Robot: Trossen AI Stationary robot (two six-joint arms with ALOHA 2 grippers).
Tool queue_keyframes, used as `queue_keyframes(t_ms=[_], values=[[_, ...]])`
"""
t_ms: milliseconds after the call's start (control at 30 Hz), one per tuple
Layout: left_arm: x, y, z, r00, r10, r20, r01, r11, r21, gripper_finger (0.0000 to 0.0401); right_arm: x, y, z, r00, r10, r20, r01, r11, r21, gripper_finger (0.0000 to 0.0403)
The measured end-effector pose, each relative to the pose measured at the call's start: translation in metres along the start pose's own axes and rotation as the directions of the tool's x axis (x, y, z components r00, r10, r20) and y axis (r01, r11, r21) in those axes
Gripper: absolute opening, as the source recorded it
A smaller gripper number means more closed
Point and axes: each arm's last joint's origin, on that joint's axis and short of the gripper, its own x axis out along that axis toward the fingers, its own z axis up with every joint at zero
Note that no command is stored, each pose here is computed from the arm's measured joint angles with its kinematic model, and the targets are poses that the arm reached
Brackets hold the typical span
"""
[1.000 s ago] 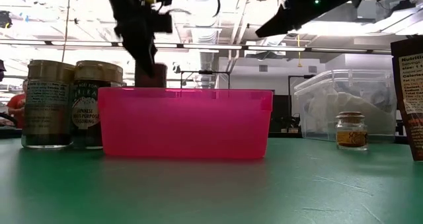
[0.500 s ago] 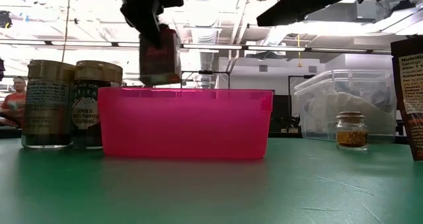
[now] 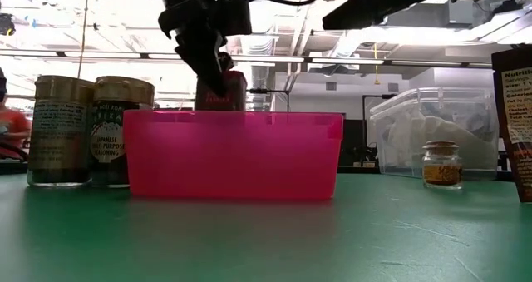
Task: Sort spices by type
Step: Put the bottom red seasoning bottle into the green bin, then put the red seasoning bottle into the green bin
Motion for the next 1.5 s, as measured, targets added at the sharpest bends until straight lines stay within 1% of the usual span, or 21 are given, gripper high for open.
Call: queue_keyframes(t_ms=[100,267,367,500,600,700,800,867,967,1067,1300,1400,1500], values=[[-0.004,0.001,-0.001,1.0,0.026,0.003,-0.026,1.0,-0.007,0.0216,0.0,0.0,0.001,1.0,-0.003,0.007,0.003,1.0,0.0,0.0299],[-0.003,0.004,0.001,0.993,0.12,0.009,-0.12,0.993,-0.009,0.0216,0.0,0.0,0.001,1.0,-0.004,0.014,0.004,1.0,-0.001,0.0299],[-0.003,0.004,0.002,0.993,0.116,0.023,-0.116,0.993,-0.01,0.0216,0.0,0.002,0.002,1.0,0.003,0.016,-0.003,1.0,-0.003,0.0299],[-0.003,0.002,0.004,0.996,0.073,0.051,-0.073,0.997,0.001,0.0216,0.0,0.003,0.002,1.0,0.008,0.018,-0.008,1.0,-0.005,0.0299],[-0.003,0.002,0.006,0.995,0.071,0.065,-0.071,0.997,0.0,0.0217,0.0,0.002,0.002,1.0,0.007,0.018,-0.007,1.0,-0.005,0.0299],[0.003,0.002,0.002,0.994,0.073,0.081,-0.073,0.997,0.0,0.0217,0.0,0.002,0.002,1.0,0.007,0.018,-0.007,1.0,-0.005,0.0299],[0.008,0.002,-0.003,0.995,0.072,0.063,-0.072,0.997,0.002,0.0217,0.0,0.002,0.002,1.0,0.007,0.018,-0.007,1.0,-0.005,0.0299],[0.009,0.002,-0.004,0.994,0.085,0.062,-0.085,0.996,0.001,0.0217,0.0,0.002,0.002,1.0,0.007,0.019,-0.007,1.0,-0.005,0.0299],[0.009,0.003,-0.003,0.985,0.156,0.069,-0.154,0.988,-0.032,0.0219,0.0,0.002,0.002,1.0,0.007,0.019,-0.007,1.0,-0.005,0.0299],[0.009,0.001,-0.002,0.984,0.162,0.07,-0.161,0.987,-0.024,0.0231,0.0,0.002,0.003,1.0,0.006,0.022,-0.006,1.0,-0.004,0.0299],[0.009,-0.001,-0.002,0.984,0.161,0.075,-0.16,0.987,-0.018,0.0271,0.0,0.002,0.003,1.0,0.006,0.022,-0.006,1.0,-0.004,0.0299],[0.008,-0.002,-0.003,0.986,0.158,0.059,-0.159,0.987,0.009,0.0276,0.0,0.002,0.003,1.0,0.006,0.022,-0.006,1.0,-0.004,0.0299],[0.001,-0.001,-0.003,0.985,0.17,0.002,-0.17,0.984,0.044,0.0275,0.0,0.002,0.003,1.0,0.006,0.022,-0.006,1.0,-0.004,0.0299]])
